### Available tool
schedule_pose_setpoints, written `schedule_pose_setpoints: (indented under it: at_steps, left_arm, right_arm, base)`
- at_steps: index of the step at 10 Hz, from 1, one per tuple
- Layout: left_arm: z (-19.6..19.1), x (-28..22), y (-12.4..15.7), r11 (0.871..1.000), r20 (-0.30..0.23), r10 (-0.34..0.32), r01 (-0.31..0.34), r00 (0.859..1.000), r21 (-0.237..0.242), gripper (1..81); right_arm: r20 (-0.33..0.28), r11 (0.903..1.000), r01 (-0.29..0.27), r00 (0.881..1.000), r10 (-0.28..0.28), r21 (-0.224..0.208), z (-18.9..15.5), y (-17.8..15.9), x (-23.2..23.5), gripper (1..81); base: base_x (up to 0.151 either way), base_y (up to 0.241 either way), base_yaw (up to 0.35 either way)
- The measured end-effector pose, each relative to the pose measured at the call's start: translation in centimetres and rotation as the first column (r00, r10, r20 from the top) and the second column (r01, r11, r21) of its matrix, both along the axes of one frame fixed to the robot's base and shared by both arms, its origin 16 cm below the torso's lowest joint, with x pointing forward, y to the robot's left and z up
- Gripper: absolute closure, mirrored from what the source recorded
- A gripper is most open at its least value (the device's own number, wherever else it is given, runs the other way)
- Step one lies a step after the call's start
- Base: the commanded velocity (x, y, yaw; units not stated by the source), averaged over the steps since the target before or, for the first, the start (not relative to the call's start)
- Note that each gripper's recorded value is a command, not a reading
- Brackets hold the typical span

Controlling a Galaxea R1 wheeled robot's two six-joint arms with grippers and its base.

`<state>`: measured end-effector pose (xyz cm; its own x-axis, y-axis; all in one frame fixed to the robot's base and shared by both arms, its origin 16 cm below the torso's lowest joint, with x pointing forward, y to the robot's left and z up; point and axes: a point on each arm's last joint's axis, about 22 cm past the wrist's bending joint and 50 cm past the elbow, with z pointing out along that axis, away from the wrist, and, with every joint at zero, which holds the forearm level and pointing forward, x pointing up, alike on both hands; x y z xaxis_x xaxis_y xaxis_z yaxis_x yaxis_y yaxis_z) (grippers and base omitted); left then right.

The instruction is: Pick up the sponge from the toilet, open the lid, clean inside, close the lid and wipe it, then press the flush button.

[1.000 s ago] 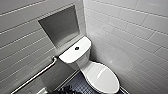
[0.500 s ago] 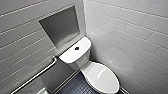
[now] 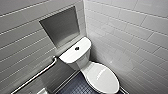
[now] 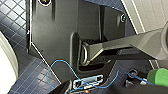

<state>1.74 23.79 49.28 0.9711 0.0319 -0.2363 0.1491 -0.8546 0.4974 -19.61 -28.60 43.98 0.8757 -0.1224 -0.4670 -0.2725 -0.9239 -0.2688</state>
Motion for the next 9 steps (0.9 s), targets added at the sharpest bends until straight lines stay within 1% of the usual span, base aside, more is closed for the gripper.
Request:
schedule_pose_setpoints:
  at_steps: [1,2,3,4,5,7,8,9]
  left_arm:
    - [0.0,-2.1,-0.4,0.999,-0.005,-0.032,0.032,0.999,-0.008,1.0]
    - [-0.1,-4.6,-0.3,0.998,-0.027,-0.057,0.057,0.998,-0.001,1.0]
    - [-0.3,-6.3,-0.3,0.997,-0.039,-0.078,0.078,0.996,0.005,1.0]
    - [-0.7,-7.6,-0.5,0.996,-0.052,-0.085,0.086,0.995,0.012,1.0]
    - [-0.9,-8.9,-0.9,0.995,-0.058,-0.098,0.099,0.993,0.008,1.0]
    - [-0.5,-11.6,-2.1,0.996,-0.075,-0.09,0.089,0.993,-0.007,1.0]
    - [-0.5,-12.1,-2.2,0.997,-0.069,-0.082,0.081,0.994,-0.01,1.0]
    - [-0.9,-12.3,-2.0,0.997,-0.062,-0.079,0.079,0.995,-0.004,1.0]
  right_arm:
    - [0.007,0.9985,-0.054,0.999,0.054,0.008,-0.1,0.9,-0.6,81.1]
    - [0.009,0.9947,-0.102,0.995,0.102,0.007,-0.1,1.4,-1.1,81.1]
    - [-0.003,0.9923,-0.124,0.992,0.124,-0.005,-0.3,1.7,-1.3,81.1]
    - [-0.003,0.9903,-0.139,0.99,0.139,-0.007,-0.9,2.5,-0.7,81.1]
    - [0.0,0.9906,-0.137,0.991,0.137,-0.001,-1.6,3.6,0.6,81.1]
    - [0.052,0.9936,-0.11,0.993,0.109,0.026,-3.0,5.3,4.3,81.1]
    - [0.059,0.9955,-0.088,0.995,0.086,0.034,-2.9,4.8,5.2,81.1]
    - [0.052,0.9966,-0.071,0.996,0.069,0.041,-2.4,4.0,5.7,81.1]
  base:
    - [0.0,0.0,0.0]
    - [0.0,0.0,0.0]
    - [0.0,0.0,0.0]
    - [0.0,0.0,0.0]
    - [0.0,0.0,0.0]
    - [0.0,0.0,0.0]
    - [0.0,0.0,0.0]
    - [0.0,0.0,0.0]
